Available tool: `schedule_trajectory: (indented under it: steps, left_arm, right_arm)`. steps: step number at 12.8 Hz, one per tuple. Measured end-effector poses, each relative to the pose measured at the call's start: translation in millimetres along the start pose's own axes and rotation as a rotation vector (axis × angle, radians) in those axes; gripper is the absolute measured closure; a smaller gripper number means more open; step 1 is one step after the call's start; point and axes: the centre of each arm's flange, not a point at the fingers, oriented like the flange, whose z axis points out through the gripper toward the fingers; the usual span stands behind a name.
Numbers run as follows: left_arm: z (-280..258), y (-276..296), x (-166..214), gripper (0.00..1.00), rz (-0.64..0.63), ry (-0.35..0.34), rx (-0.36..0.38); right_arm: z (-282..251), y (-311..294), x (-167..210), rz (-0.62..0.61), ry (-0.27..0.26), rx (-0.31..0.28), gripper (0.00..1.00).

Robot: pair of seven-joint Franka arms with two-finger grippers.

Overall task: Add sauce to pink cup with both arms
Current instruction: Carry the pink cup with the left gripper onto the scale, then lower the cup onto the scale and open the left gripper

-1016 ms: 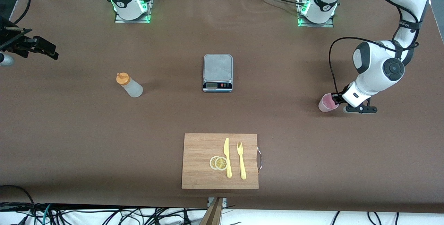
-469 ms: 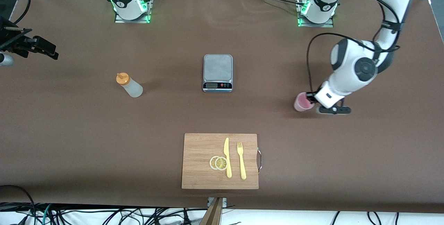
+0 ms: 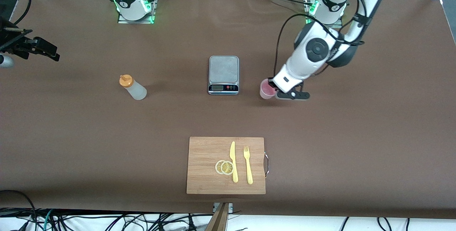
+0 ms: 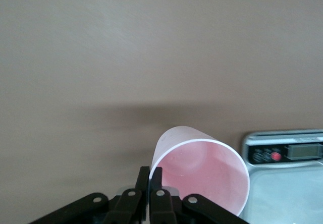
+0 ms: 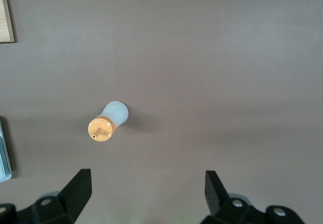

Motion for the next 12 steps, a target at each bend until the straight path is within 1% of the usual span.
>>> schedule_trajectory:
  steps: [3, 6, 8, 12]
  left_arm:
    - [2, 63, -38, 0.96, -0.043, -0.002, -0.009]
    - [12, 111, -70, 0.96, -0.082, -0.017, -0.016]
    - [24, 132, -85, 0.96, -0.103, -0.027, -0.022]
    - [49, 152, -103, 0.96, -0.144, -0.039, -0.037]
  right_arm:
    - [0, 0, 0, 0.0, 0.0, 0.0, 0.0]
    - [0, 0, 0, -0.001, 0.0, 0.0, 0.0]
    - [0, 0, 0, -0.001, 0.0, 0.001, 0.0]
    - [0, -1, 0, -0.001, 0.0, 0.001, 0.0]
